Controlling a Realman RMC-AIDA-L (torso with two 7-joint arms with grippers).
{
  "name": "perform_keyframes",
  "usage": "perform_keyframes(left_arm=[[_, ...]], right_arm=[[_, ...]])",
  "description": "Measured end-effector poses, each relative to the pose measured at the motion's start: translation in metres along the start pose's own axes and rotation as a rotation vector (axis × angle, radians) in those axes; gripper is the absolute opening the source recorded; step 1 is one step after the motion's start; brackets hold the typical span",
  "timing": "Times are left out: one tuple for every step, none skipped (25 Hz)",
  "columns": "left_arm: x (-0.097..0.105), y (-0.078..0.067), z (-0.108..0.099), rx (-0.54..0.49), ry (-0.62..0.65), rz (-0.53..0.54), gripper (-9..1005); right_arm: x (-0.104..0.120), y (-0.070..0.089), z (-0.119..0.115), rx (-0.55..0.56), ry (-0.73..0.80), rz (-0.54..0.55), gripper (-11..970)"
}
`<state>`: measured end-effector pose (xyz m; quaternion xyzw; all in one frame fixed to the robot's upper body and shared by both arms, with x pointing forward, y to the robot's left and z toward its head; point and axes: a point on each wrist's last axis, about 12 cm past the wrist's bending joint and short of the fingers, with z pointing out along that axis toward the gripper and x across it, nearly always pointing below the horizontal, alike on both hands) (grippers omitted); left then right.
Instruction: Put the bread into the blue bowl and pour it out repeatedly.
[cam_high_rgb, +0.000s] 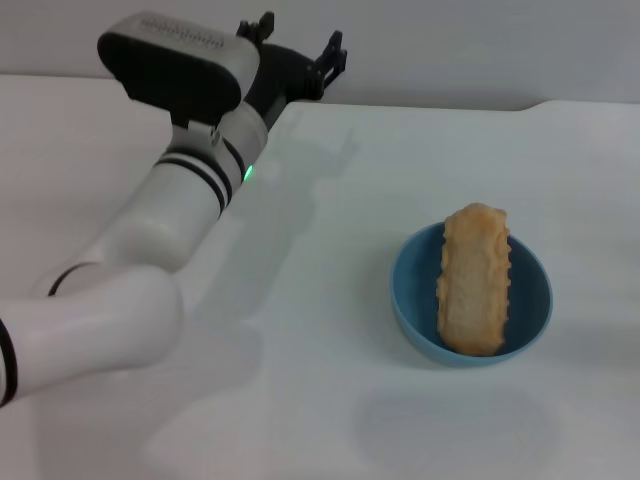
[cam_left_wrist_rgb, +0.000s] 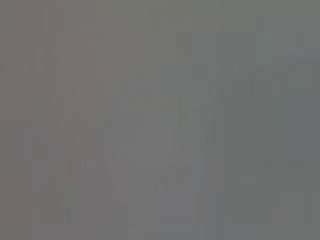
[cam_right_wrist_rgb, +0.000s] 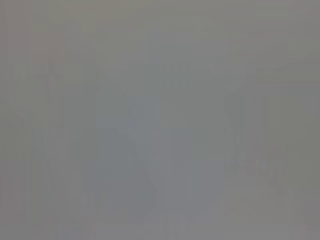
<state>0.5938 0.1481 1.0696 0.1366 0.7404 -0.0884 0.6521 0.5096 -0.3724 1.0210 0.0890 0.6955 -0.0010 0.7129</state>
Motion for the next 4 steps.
perform_keyframes(left_arm=[[0.0018,0.0,-0.0005,0.002,0.001,-0.004,824],[0.0041,-0.0002,-0.0015,0.005,0.005,-0.011,824],[0.0061,-0.0003,-0.0025,0.007,0.008,-0.017,824],[0.0076,-0.0003,-0.0035,0.009,0.01,-0.023,824]], right_arm=[[0.0017,0.0009,-0.0017,0.002,0.003,0.001,674],[0.0048,0.0021,-0.0044,0.005,0.013,0.007,674],[0.0062,0.0028,-0.0057,0.006,0.017,0.011,674],[0.0062,0.0028,-0.0057,0.006,0.017,0.011,674]])
